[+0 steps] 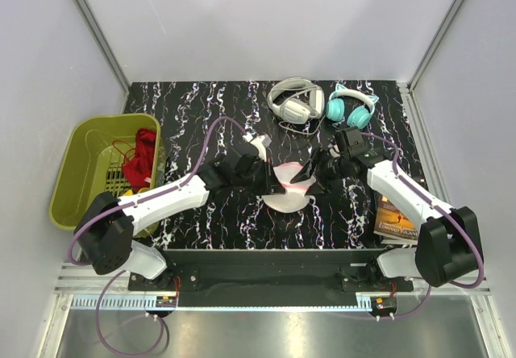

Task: Place the bra in the laundry bag and zip it closed

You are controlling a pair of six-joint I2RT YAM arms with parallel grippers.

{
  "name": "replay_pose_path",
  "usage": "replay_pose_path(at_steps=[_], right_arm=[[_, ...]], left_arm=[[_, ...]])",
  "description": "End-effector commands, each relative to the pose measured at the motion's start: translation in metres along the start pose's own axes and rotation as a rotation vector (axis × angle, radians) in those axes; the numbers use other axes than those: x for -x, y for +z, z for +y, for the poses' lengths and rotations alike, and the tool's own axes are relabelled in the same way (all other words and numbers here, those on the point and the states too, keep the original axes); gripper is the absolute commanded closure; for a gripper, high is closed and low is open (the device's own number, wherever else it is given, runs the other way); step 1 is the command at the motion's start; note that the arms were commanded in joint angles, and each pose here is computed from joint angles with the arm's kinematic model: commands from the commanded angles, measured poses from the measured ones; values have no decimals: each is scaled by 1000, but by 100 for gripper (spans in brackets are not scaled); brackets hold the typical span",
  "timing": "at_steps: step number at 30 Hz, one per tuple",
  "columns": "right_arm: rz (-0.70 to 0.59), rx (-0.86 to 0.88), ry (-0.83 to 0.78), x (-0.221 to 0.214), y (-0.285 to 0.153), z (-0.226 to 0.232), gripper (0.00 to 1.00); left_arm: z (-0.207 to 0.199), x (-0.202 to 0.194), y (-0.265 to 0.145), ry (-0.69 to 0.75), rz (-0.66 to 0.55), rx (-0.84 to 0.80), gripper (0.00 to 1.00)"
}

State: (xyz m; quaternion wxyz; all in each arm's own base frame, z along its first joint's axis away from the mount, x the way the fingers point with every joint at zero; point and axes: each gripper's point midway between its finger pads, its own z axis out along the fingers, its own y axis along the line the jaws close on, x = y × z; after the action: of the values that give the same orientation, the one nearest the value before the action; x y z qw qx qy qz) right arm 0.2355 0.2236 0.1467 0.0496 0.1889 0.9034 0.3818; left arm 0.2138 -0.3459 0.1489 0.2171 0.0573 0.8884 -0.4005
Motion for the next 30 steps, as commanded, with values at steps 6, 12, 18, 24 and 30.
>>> replay_pose_path(at_steps=[6, 12, 18, 24, 30], right_arm=[[-137, 31, -72, 37, -5, 17, 100], [-40, 107, -285, 41, -2, 33, 100], [56, 237, -396, 46, 6, 84, 100], [59, 102, -229, 67, 23, 74, 35], [-99, -186, -83, 72, 0, -4, 4]], left_arm=[[-4, 7, -18, 40, -44, -10, 100], [63, 21, -43, -31, -57, 128, 100], [36, 33, -61, 21, -69, 48, 100], [4, 38, -59, -6, -110, -20, 100], [10, 33, -34, -90, -102, 13, 100]])
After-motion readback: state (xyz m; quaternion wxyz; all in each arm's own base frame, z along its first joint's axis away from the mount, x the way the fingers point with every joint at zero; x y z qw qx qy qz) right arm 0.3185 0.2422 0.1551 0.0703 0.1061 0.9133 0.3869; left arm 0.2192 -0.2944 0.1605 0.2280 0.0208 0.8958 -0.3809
